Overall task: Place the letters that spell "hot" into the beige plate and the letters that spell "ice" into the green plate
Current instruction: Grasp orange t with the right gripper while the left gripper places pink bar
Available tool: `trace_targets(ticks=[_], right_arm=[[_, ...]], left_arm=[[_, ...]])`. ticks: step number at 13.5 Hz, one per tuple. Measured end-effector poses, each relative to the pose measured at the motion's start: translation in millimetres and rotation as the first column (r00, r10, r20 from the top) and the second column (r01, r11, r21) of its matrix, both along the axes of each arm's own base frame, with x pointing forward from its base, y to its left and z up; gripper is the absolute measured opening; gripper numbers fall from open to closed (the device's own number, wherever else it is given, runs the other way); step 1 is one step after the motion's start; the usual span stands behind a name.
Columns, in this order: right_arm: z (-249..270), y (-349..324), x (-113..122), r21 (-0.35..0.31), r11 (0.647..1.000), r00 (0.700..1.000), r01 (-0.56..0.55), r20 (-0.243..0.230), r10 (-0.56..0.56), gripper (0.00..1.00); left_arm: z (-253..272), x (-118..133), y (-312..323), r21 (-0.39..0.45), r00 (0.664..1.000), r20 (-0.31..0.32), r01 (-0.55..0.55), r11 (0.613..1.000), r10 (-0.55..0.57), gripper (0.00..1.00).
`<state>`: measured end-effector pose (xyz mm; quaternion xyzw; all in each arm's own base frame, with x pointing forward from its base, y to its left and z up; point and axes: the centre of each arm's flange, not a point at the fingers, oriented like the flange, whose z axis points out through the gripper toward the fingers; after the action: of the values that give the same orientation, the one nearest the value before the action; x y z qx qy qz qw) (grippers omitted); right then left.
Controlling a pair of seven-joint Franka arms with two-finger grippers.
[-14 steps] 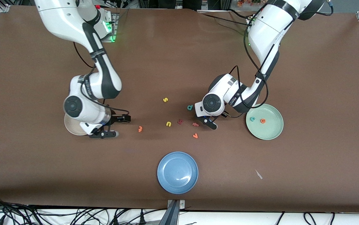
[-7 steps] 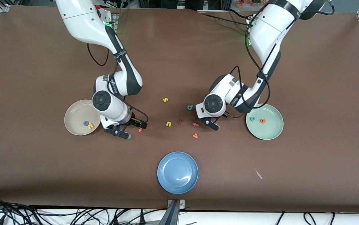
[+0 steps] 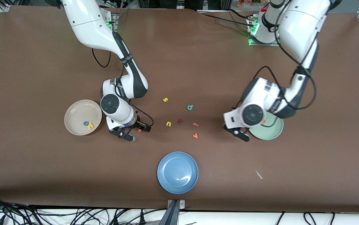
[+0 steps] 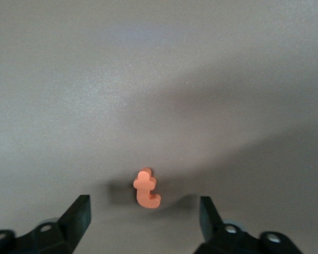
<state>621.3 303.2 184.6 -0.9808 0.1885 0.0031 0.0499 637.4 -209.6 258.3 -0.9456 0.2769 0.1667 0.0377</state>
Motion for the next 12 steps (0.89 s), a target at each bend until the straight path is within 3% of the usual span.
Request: trace_targets(ticks=[3,6,8,9,10,12], right_arm=[[-6,-1,-1,-0.005,1.000,1.000,0.002,-0.007,-0.002,0.74],[-7,-2,-1,-0.007,1.000,1.000,0.006,-0.009,-0.006,0.69],[-7,-4,0,-0.009,1.000,1.000,0.012,-0.008,-0.012,0.49],[-7,-4,0,-0.009,1.000,1.000,0.013,-0.008,-0.013,0.49],[-7,-4,0,-0.009,1.000,1.000,0.015,-0.008,-0.015,0.43],[-5,-3,1,-0.007,1.000,1.000,0.018,-0.005,-0.018,0.23]], left_arm=[[-8,12,74,-0.040,0.995,-0.079,0.050,0.998,-0.053,0.07],[-37,-1,113,-0.045,0.985,-0.167,0.033,0.998,-0.040,0.07],[-53,-7,140,-0.046,0.979,-0.204,-0.001,0.999,-0.009,0.07],[-60,-8,154,-0.049,0.977,-0.213,-0.019,0.999,0.008,0.07],[-66,-8,163,-0.051,0.976,-0.217,-0.033,0.998,0.021,0.07],[-71,-8,165,-0.055,0.975,-0.219,-0.036,0.998,0.023,0.08]])
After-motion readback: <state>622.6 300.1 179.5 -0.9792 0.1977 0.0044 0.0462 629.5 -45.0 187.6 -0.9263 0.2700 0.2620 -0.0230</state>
